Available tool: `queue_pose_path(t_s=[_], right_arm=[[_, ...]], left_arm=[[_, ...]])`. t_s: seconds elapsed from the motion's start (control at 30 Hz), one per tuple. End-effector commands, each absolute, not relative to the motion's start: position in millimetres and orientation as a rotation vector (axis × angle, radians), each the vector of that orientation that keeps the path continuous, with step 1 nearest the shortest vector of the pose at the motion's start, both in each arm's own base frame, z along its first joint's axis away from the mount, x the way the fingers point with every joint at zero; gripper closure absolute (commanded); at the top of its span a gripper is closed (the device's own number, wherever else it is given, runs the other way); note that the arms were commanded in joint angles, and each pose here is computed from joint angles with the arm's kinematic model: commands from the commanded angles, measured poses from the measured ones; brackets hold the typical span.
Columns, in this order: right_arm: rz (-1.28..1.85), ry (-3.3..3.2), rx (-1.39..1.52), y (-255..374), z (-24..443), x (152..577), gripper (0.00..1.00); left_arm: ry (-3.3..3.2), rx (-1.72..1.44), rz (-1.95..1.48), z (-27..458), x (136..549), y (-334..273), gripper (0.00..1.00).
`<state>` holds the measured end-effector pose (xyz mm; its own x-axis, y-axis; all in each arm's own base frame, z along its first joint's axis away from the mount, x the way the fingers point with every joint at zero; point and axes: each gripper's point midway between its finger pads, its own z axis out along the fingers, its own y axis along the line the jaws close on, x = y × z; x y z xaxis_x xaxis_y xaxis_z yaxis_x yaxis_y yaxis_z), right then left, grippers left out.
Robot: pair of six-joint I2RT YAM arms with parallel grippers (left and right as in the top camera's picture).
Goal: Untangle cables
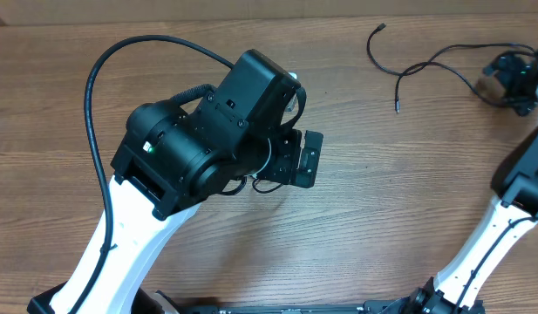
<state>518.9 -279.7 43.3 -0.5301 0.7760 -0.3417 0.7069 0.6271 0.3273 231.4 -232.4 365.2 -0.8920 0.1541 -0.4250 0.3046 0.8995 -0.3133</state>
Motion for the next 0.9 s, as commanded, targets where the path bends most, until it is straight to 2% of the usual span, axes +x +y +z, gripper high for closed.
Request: queue_pose_path(t_s=[0.0,0.17,0.5,0.87], right_arm=[[0.144,2.257,1.254,-307,107,506,0.00],[0.097,2.336,1.333,-306,72,484,0.00],[0.122,2.368,1.303,-286,22,488,0.00],[0.236,2.299,1.156,-263,17,525,0.00]], left_arm=[[2.672,0.352,-0.517,362,234,-234,0.01],[2.675,0.357,-0.513,361,234,-233,0.00],[2.675,0.357,-0.513,361,234,-233,0.00],[2.675,0.357,-0.514,361,234,-233,0.00]])
